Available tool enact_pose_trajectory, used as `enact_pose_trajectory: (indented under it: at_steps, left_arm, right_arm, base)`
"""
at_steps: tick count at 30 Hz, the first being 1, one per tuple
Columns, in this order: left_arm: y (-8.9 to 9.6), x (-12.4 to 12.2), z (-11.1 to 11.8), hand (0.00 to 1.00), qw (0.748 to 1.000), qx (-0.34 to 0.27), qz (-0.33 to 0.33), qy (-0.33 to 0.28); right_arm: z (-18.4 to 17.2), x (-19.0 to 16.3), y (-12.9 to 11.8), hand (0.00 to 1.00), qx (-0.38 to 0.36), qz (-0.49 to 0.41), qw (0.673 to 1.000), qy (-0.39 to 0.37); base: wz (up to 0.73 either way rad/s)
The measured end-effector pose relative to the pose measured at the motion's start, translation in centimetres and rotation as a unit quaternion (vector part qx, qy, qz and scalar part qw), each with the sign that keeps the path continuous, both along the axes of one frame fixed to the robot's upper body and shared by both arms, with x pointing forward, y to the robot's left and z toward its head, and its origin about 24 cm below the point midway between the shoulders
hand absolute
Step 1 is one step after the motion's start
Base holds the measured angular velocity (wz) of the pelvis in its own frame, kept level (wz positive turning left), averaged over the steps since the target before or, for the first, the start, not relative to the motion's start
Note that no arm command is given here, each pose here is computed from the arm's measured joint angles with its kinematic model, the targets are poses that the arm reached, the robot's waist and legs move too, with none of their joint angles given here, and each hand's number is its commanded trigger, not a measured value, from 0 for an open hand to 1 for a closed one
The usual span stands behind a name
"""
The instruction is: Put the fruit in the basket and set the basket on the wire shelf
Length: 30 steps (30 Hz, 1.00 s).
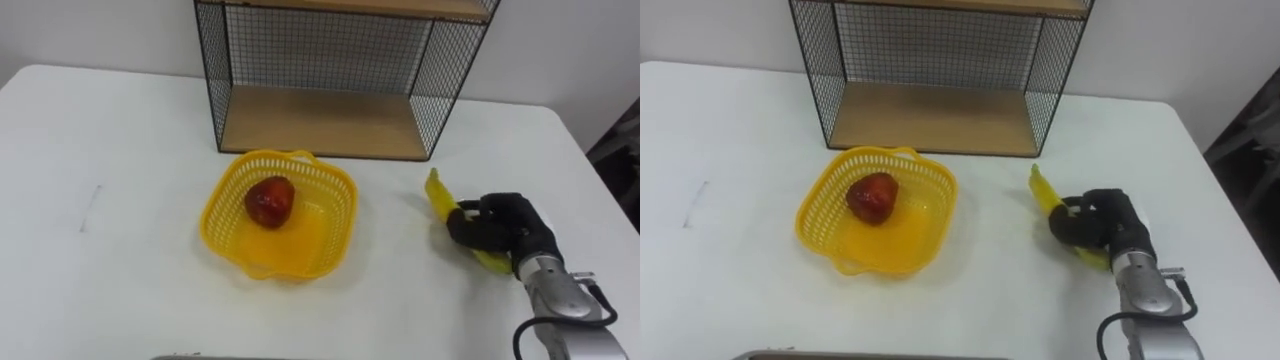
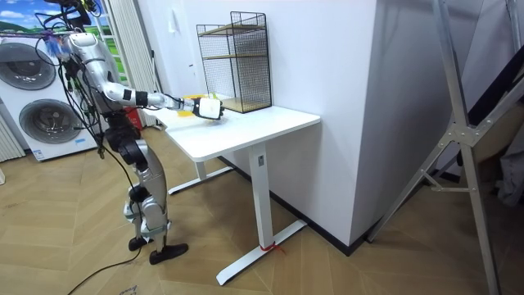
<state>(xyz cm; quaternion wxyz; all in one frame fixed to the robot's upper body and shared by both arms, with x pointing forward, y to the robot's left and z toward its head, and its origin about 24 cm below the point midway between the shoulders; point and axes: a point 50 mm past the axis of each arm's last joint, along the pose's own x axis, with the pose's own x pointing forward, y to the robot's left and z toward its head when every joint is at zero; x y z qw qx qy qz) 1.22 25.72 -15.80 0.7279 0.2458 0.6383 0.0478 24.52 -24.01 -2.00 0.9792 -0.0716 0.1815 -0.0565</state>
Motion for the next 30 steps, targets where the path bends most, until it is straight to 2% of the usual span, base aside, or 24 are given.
enact_pose_trajectory:
  at_steps: [11, 18, 30]
  left_arm:
    - [-0.2, -0.1, -0.1, 0.0, 1.0, -0.003, 0.001, 0.0]
    - [-0.4, 0.0, -0.1, 0.0, 1.0, -0.005, 0.0, -0.002]
    - [-0.6, 0.2, -0.1, 0.0, 1.0, -0.007, -0.006, -0.01]
  right_arm:
    - [0.0, 0.2, 1.6, 1.0, 0.149, -0.009, 0.989, -0.018]
    - [0.3, 0.3, 2.0, 1.0, 0.151, 0.003, 0.988, -0.023]
    - [4.9, 1.8, 4.2, 1.0, 0.147, 0.072, 0.98, -0.116]
  base:
    - [0.01]
    - [0.01]
    - [0.0]
